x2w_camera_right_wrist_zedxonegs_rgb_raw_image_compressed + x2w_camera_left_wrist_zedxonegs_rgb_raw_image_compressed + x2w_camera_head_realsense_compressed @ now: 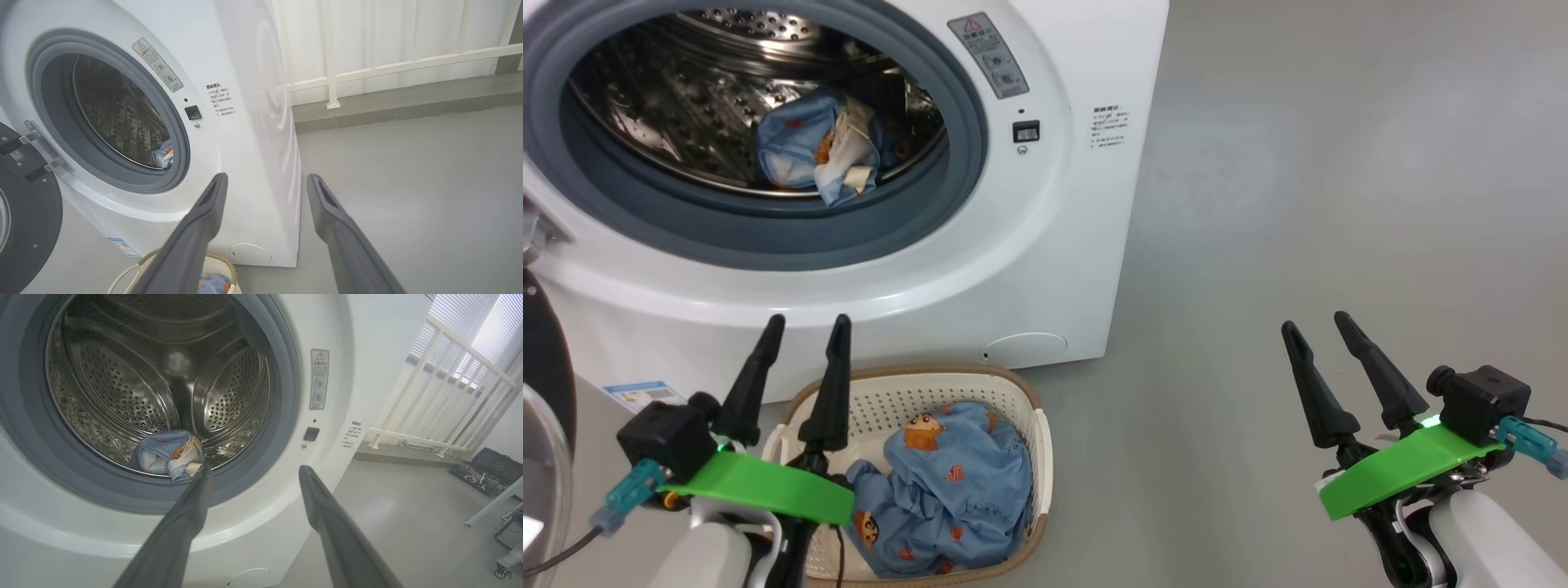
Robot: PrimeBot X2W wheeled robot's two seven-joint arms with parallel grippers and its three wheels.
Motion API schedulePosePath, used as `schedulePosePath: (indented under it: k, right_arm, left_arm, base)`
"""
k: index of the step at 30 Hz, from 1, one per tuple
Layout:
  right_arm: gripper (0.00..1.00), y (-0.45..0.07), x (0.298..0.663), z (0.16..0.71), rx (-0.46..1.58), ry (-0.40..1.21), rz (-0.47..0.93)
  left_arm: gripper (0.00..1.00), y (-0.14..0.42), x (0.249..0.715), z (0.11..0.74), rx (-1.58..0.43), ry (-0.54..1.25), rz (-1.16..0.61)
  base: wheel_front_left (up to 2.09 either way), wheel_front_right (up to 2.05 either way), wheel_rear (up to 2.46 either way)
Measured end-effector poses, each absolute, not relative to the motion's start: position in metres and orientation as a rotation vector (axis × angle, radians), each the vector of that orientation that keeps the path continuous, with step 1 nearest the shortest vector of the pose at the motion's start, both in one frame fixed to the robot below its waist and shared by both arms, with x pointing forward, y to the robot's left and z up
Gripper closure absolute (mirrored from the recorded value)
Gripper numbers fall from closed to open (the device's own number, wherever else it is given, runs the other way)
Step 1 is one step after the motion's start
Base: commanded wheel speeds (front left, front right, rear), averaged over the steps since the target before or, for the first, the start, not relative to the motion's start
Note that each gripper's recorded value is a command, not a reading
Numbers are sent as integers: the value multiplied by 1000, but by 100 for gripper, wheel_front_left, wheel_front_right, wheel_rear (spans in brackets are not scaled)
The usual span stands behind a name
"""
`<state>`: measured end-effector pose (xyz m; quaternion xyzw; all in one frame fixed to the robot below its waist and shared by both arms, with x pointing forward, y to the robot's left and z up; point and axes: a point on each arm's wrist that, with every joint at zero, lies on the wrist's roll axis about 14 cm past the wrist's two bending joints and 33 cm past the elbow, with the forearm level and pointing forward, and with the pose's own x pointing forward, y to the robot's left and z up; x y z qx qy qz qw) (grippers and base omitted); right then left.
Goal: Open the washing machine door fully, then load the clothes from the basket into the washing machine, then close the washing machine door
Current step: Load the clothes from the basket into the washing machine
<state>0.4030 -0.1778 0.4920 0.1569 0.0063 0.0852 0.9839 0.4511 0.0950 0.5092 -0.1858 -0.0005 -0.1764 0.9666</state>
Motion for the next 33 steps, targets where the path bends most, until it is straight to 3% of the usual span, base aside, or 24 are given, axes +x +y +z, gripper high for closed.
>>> schedulePosePath:
  k: [21,33]
  right_arm:
    - [0,-174,397,500,305,-2,200]
    - [0,-181,392,512,274,-34,206]
  left_arm:
    - [0,185,421,516,-267,-54,-100]
    - [0,198,403,517,-239,-58,-55]
  base:
    - [0,0,0]
    - [0,0,0]
